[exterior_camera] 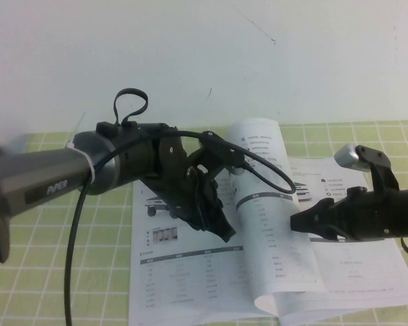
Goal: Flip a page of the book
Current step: Open the closed book
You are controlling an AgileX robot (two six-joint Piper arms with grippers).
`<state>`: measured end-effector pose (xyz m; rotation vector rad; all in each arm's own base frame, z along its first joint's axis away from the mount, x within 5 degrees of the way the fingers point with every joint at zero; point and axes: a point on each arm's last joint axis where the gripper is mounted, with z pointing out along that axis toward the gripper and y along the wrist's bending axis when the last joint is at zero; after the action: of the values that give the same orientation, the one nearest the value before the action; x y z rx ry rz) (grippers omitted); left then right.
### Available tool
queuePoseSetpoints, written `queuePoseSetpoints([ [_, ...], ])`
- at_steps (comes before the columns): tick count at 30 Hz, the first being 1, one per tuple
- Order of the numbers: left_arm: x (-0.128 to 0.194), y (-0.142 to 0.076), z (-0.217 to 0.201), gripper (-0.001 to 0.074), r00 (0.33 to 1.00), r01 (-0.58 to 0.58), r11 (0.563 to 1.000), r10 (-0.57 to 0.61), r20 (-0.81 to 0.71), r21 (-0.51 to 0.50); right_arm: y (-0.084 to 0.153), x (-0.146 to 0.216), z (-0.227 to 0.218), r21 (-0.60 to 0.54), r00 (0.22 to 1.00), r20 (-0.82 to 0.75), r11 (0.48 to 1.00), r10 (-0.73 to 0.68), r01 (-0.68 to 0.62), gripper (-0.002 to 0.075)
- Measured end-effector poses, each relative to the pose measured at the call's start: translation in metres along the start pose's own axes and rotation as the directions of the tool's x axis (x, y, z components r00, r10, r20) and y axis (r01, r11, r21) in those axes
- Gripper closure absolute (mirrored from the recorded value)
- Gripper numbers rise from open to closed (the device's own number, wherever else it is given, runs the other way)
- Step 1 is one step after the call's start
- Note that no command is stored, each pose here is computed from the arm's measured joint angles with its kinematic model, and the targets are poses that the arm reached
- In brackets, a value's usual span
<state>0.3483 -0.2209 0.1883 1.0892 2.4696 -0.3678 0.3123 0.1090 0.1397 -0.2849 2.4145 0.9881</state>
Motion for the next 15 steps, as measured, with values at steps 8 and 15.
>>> queuePoseSetpoints([
  [8, -0.01, -0.001, -0.035, 0.0738, 0.998, 0.007, 0.996, -0.001, 0.069, -0.087, 0.002, -0.001, 0.0, -0.018, 1.0, 0.013, 1.0, -0.012, 0.012, 0.0403],
  [15, -0.029, -0.056, -0.067, 0.0738, 0.971, -0.148, 0.989, 0.145, 0.193, 0.0, 0.002, -0.001, 0.0, -0.018, 1.0, 0.015, 1.0, -0.013, 0.013, 0.0403],
])
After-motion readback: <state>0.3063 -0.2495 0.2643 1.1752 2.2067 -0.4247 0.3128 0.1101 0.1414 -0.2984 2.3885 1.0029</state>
